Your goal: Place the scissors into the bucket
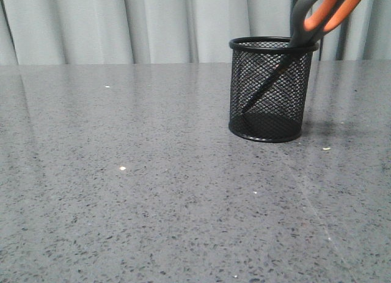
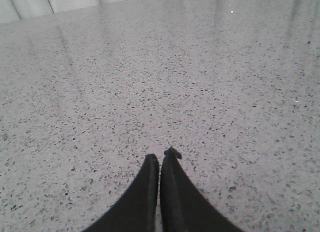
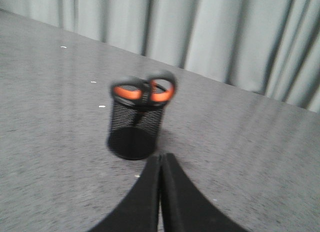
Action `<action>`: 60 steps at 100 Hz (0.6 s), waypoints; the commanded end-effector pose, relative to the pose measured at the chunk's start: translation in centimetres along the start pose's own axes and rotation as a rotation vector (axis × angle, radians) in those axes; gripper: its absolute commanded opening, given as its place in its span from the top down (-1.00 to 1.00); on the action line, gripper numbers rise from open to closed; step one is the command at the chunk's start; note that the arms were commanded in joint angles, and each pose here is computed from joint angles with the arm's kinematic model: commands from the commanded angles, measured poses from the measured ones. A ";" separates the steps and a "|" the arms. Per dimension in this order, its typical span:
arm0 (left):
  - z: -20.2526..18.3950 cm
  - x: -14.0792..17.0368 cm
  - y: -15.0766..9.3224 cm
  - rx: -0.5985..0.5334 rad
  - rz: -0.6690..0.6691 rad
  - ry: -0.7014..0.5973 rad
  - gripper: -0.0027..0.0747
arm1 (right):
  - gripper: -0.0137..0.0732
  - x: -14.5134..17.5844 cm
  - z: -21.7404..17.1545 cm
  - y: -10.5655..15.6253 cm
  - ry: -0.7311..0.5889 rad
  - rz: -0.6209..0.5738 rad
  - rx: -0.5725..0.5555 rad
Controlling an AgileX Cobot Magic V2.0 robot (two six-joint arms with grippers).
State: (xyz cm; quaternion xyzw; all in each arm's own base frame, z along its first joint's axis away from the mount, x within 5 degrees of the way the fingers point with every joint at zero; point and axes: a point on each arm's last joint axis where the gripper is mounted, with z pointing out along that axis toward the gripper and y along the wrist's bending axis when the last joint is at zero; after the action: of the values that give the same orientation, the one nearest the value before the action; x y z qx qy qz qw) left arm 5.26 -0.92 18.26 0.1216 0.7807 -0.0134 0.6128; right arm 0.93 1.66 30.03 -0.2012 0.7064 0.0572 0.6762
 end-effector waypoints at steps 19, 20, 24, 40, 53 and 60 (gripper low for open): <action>0.2 0.8 -0.1 -0.001 -0.023 -0.022 0.98 | 0.79 3.0 2.8 -2.4 -0.201 0.071 0.438; 0.2 0.8 -0.1 -0.001 -0.023 -0.022 0.98 | 0.79 3.1 2.8 -2.4 -0.203 0.065 0.454; 0.2 0.8 -0.1 -0.001 -0.023 -0.022 0.98 | 0.79 4.2 3.1 -2.5 -0.177 0.054 0.484; 0.2 0.8 -0.1 -0.001 -0.023 -0.022 0.98 | 0.80 7.8 3.8 -2.3 -0.176 0.176 0.513; 0.2 0.8 -0.1 -0.001 -0.023 -0.022 0.98 | 0.80 9.4 4.0 -2.0 -0.130 0.175 0.509; 0.2 0.8 -0.1 -0.001 -0.023 -0.022 0.98 | 0.80 9.9 4.1 -1.9 -0.083 0.187 0.503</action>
State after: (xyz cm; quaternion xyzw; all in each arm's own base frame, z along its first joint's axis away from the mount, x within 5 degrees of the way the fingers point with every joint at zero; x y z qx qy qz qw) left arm 5.26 -0.92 18.26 0.1216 0.7807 -0.0134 0.6128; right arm 5.59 -0.65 20.07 0.0430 0.7078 -0.0409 0.7039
